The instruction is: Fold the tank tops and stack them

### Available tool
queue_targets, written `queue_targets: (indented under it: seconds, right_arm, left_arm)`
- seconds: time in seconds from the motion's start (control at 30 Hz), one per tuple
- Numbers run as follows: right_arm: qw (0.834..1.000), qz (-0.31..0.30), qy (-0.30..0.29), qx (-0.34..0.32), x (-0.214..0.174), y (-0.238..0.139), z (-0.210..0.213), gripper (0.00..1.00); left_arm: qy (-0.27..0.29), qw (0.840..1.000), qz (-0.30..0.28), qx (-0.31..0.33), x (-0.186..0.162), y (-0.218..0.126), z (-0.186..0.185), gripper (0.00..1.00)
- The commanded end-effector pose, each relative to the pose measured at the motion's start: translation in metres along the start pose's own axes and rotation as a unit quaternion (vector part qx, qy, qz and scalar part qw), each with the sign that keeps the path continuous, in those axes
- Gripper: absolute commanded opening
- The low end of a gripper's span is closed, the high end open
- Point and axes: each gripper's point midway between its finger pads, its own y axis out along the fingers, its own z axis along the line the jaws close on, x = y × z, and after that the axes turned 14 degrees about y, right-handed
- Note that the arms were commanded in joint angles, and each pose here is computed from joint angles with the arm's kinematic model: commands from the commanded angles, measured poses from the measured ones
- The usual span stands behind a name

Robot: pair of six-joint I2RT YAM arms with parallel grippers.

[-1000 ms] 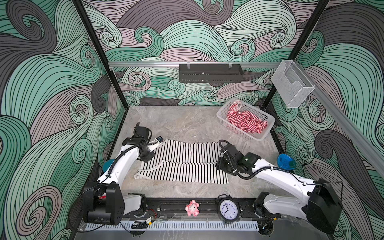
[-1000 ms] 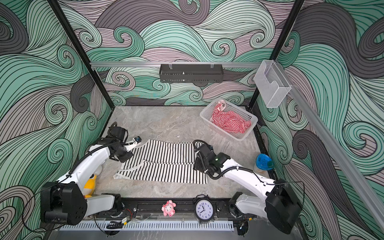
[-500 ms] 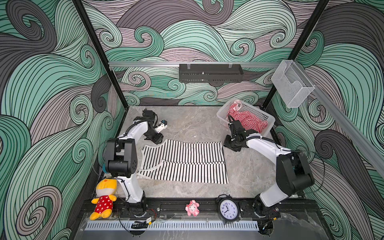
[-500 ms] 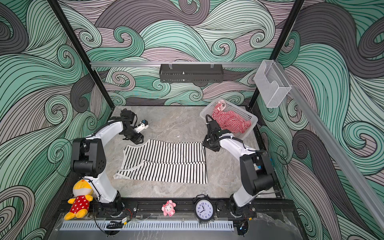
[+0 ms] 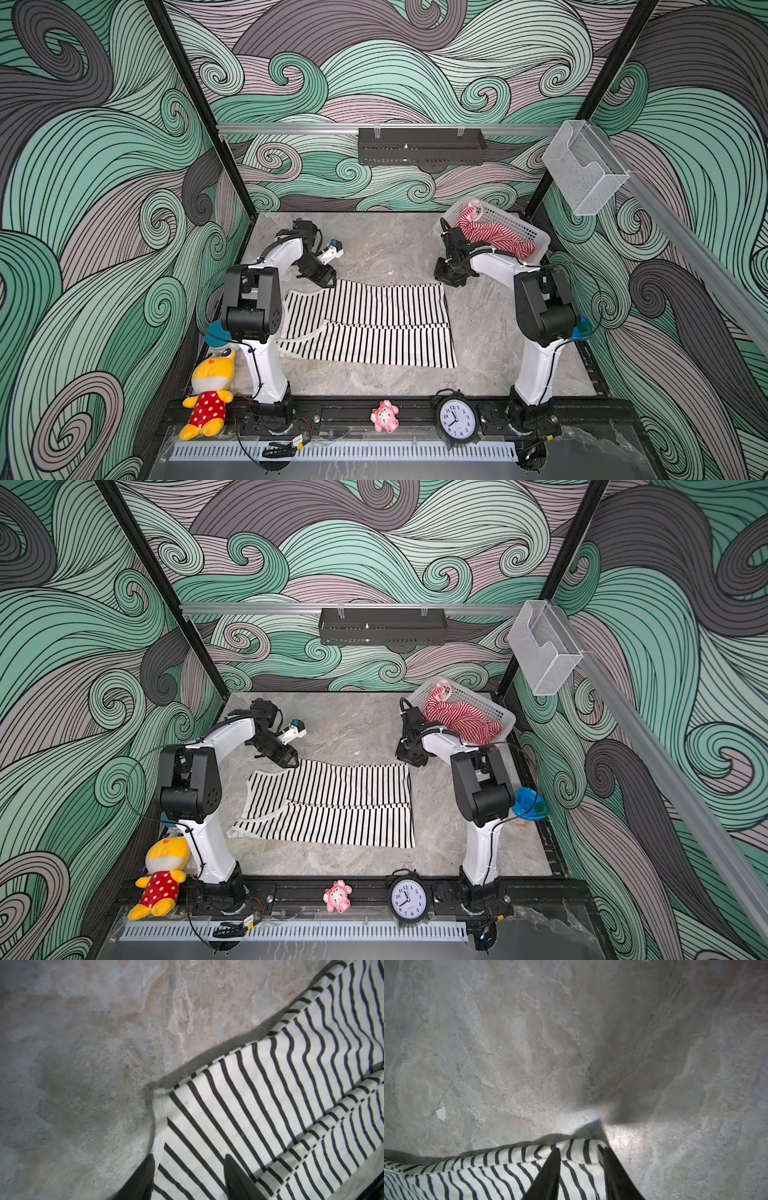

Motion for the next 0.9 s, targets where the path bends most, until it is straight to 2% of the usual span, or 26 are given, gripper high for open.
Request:
queue_targets:
  seconds: [0.0,0.1,0.23,0.5,0.87]
  right_arm:
    - [1.000,0.007,-0.009,-0.022,0.002,0.003,-0.007,0.35]
    - [1.000,0.009,-0.012,-0.026,0.002,0.005,-0.006,0.34]
    - [0.999,0.009,-0.013,-0.028,0.002,0.005,-0.007,0.26]
    - [0.999,0.014,-0.020,-0.032,0.001,0.007,-0.008,0.00]
    - [0.999,-0.008,-0.031,0.002,-0.009,-0.028,0.002,0.00]
  left_arm:
    - [0.007,1.000,0.001,-0.004,0.002,-0.001,-0.010,0.57]
    - [0.009,1.000,-0.003,-0.003,0.005,0.000,-0.012,0.57]
    - [0.010,1.000,-0.002,-0.004,0.008,0.003,-0.015,0.57]
    - [0.013,1.000,-0.002,-0.004,0.015,0.009,-0.018,0.57]
    - [0.016,1.000,-0.009,0.006,0.020,0.005,-0.016,0.57]
